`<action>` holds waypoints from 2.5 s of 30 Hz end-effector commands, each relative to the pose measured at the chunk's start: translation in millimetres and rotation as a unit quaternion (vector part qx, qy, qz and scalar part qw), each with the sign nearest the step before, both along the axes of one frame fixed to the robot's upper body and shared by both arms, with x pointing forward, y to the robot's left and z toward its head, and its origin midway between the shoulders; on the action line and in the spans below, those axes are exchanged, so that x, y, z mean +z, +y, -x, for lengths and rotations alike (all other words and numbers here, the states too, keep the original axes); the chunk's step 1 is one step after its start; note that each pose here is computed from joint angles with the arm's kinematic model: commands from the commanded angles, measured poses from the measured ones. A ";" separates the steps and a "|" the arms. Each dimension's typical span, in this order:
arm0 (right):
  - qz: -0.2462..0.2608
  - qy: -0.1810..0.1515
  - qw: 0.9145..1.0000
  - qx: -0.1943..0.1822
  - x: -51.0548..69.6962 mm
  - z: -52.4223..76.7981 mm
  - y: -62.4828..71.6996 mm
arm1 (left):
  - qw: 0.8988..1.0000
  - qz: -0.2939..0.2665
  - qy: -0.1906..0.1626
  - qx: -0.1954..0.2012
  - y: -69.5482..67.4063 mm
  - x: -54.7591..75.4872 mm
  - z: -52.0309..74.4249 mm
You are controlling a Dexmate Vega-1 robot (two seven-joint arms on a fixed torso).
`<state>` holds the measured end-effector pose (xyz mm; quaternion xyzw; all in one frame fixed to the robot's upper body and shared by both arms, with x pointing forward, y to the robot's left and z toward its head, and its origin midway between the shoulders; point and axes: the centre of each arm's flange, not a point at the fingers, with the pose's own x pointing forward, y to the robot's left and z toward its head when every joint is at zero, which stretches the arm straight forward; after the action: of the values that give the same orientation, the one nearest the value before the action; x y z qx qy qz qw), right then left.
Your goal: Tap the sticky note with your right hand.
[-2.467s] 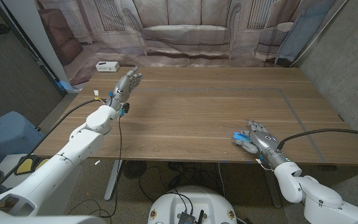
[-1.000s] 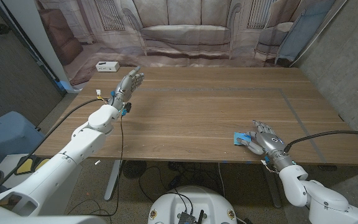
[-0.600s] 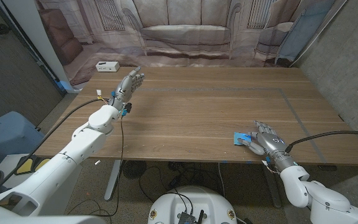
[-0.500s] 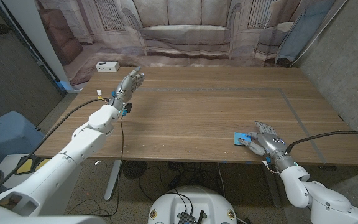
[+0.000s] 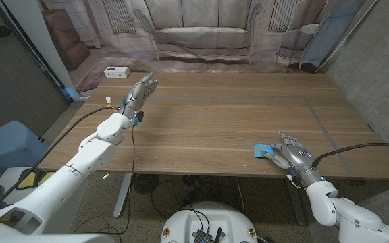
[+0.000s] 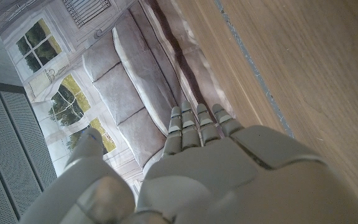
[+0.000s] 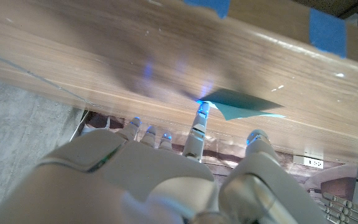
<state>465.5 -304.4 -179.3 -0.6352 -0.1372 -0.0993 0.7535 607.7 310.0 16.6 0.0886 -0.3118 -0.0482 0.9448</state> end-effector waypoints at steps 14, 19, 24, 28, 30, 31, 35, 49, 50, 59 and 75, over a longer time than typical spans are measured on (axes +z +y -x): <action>-0.012 -0.002 1.000 -0.018 -2.5 2.2 -9.9 | 1.000 0.003 -0.002 -0.003 -3.0 1.1 -2.1; -0.011 -0.005 1.000 -0.016 -0.5 1.4 -10.3 | 1.000 0.003 -0.002 -0.003 -3.2 1.3 -2.9; -0.011 -0.014 1.000 -0.014 3.6 2.0 -11.0 | 1.000 0.004 -0.004 -0.002 -3.1 3.0 -2.6; -0.010 -0.018 1.000 -0.010 4.9 2.0 -11.1 | 1.000 0.006 -0.004 -0.001 -3.0 3.0 -2.9; -0.010 -0.022 1.000 -0.009 6.3 2.7 -10.9 | 1.000 0.006 -0.002 -0.001 -3.0 2.2 -3.3; -0.011 -0.025 1.000 -0.008 6.8 3.1 -10.7 | 1.000 0.006 -0.002 -0.001 -3.0 2.0 -3.3; -0.012 -0.034 0.999 -0.004 9.5 4.4 -9.5 | 1.000 0.008 -0.003 0.000 -2.2 2.1 -3.1; -0.018 -0.060 0.998 0.002 15.4 7.3 -6.5 | 1.000 0.012 -0.005 0.004 1.8 2.0 -1.0; -0.018 -0.062 0.998 0.001 15.4 7.7 -6.4 | 1.000 0.012 -0.005 0.003 1.9 2.1 -1.0; -0.030 -0.064 0.997 0.010 14.3 8.2 -6.1 | 1.000 0.009 -0.004 0.000 2.6 1.8 -1.7; -0.057 -0.111 0.992 0.028 27.9 10.4 3.5 | 1.000 0.012 -0.003 -0.001 8.5 1.8 -2.5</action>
<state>456.1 -307.0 -160.5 -0.5950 -0.2023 -0.1435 0.7645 609.5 314.5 18.3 0.0778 -0.3163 -0.0445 0.9444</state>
